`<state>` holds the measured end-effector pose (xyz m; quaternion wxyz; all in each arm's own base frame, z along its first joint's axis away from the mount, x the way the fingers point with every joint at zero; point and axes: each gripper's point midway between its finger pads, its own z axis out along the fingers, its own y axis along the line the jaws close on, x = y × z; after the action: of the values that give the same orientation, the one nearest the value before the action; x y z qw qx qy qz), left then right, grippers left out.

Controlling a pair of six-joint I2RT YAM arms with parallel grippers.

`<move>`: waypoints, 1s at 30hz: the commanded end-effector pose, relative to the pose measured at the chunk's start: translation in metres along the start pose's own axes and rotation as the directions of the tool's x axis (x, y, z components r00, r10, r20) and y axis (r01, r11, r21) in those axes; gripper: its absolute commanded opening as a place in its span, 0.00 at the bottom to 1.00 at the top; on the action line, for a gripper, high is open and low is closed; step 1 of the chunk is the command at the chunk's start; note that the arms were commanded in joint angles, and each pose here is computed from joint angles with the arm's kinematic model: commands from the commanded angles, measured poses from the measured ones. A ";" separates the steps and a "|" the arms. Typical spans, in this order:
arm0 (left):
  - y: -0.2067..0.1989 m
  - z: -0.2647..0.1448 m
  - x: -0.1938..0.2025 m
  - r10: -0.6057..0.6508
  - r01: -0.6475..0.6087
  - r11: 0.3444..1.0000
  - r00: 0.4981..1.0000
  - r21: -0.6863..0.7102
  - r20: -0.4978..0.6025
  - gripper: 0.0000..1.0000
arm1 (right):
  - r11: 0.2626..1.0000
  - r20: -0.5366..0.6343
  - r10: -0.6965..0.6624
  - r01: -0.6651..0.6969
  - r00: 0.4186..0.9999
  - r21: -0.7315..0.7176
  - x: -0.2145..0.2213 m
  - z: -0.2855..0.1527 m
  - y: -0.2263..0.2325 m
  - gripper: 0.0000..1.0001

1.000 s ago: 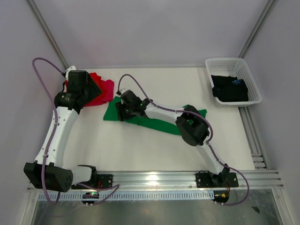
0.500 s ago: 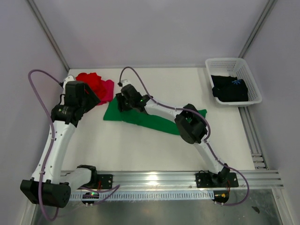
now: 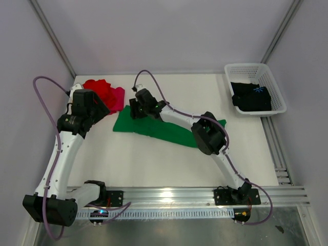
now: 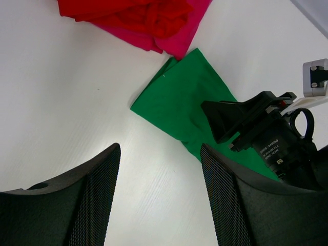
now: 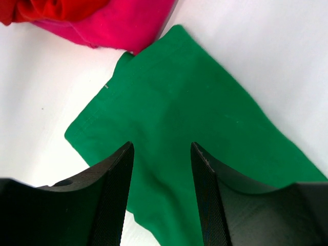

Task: Fold and stack the t-shirts
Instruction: Rotate the tshirt 90 degrees

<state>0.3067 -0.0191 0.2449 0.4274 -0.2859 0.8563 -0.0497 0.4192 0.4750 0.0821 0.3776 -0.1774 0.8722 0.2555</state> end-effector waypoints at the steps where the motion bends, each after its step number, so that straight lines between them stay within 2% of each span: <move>1: -0.005 -0.004 -0.010 -0.005 0.004 1.000 1.000 0.019 0.024 0.67 | 0.996 -0.028 0.016 -0.018 0.999 -0.083 0.008 0.004 0.016 0.53; 11: -0.007 0.000 -0.010 -0.008 0.008 1.000 1.000 0.019 0.018 0.67 | 0.986 -0.203 0.035 -0.068 0.979 -0.155 0.051 0.007 0.027 0.53; 17: -0.010 0.000 -0.017 -0.005 0.004 1.000 0.999 0.025 0.034 0.67 | 0.983 -0.318 0.019 -0.076 0.948 -0.168 0.080 -0.014 0.033 0.53; 23: -0.015 0.001 -0.026 0.012 -0.013 1.000 0.999 0.021 0.048 0.67 | 0.976 -0.440 -0.052 -0.048 0.896 -0.214 0.120 -0.063 0.046 0.53; 25: -0.018 0.002 -0.031 0.015 -0.017 1.000 0.998 0.023 0.054 0.67 | 0.968 -0.508 -0.085 -0.048 0.857 -0.245 0.148 -0.082 0.052 0.53; 30: -0.026 0.004 -0.043 0.029 -0.031 0.999 0.997 0.027 0.069 0.67 | 0.947 -0.576 -0.195 0.000 0.794 -0.321 0.179 -0.140 0.065 0.53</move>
<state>0.3301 -0.0209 0.2576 0.4314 -0.2749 0.8581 -0.0445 0.2402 0.4480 0.0316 0.1184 -0.3027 0.8974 0.2983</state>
